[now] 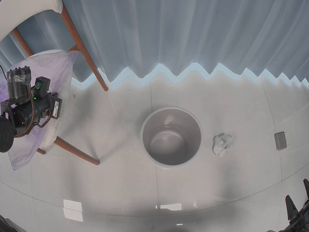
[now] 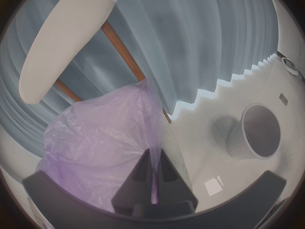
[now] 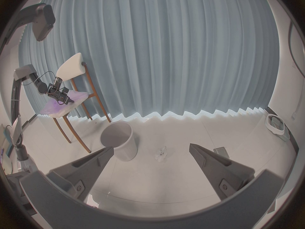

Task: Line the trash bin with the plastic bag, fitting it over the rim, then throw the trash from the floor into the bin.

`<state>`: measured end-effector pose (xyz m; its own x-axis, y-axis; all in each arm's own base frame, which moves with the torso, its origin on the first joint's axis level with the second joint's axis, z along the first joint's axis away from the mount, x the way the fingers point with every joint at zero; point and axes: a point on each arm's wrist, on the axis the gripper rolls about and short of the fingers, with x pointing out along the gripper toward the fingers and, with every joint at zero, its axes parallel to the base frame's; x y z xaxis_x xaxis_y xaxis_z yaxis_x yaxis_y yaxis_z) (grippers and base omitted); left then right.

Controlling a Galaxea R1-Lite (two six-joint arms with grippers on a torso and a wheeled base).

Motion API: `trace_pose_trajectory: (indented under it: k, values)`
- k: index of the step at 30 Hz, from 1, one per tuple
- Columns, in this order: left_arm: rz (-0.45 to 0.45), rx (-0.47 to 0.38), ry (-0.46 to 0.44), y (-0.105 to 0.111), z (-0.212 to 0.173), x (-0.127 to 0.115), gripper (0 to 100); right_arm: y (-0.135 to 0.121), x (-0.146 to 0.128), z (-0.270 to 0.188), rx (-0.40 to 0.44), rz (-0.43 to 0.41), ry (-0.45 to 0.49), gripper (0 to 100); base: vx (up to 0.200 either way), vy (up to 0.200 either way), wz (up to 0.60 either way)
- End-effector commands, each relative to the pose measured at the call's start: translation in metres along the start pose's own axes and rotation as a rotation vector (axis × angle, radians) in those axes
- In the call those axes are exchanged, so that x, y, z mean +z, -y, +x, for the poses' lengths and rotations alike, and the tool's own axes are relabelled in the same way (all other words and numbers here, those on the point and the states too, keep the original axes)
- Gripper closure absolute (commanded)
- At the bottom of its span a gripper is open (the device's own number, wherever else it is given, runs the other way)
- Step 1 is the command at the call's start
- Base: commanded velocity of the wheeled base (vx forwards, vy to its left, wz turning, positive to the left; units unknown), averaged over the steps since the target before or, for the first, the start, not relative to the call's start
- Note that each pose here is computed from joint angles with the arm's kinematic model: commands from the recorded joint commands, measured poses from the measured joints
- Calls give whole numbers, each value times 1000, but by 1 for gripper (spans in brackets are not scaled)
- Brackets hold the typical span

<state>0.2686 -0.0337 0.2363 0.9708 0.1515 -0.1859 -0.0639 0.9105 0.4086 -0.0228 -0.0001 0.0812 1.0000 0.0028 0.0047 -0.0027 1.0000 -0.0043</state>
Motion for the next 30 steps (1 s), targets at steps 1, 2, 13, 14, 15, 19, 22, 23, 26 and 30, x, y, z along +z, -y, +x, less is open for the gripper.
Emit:
trace_pose_trajectory:
  k: [1,2,13,14,15,19,22,23,26,30]
  values:
    - [-26,-6,-1,1,-5,-2,100,0,-5,0,0,0,0,0,0,0,0]
    - [-144,-17,-4,2,-10,-3,100,0,-5,0,0,0,0,0,0,0,0]
    - [-583,-222,19,-8,-61,-4,100,0,-5,0,0,0,0,0,0,0,0]
    - [-619,-233,17,-11,-69,-7,100,0,-5,0,0,0,0,0,0,0,0]
    - [-636,-240,15,-11,-73,-9,100,0,-5,0,0,0,0,0,0,0,0]
    - [-789,-324,47,-17,-97,-10,100,0,-5,0,0,0,0,0,0,0,0]
    - [-891,-402,79,-22,-114,-5,100,0,-5,0,0,0,0,0,0,0,0]
    - [-934,-454,92,-23,-124,-4,100,0,-5,0,0,0,0,0,0,0,0]
    - [-983,-581,118,-22,-142,1,100,0,-5,0,0,0,0,0,0,0,0]
    - [-1025,-737,163,-23,-163,11,100,0,-5,0,0,0,0,0,0,0,0]
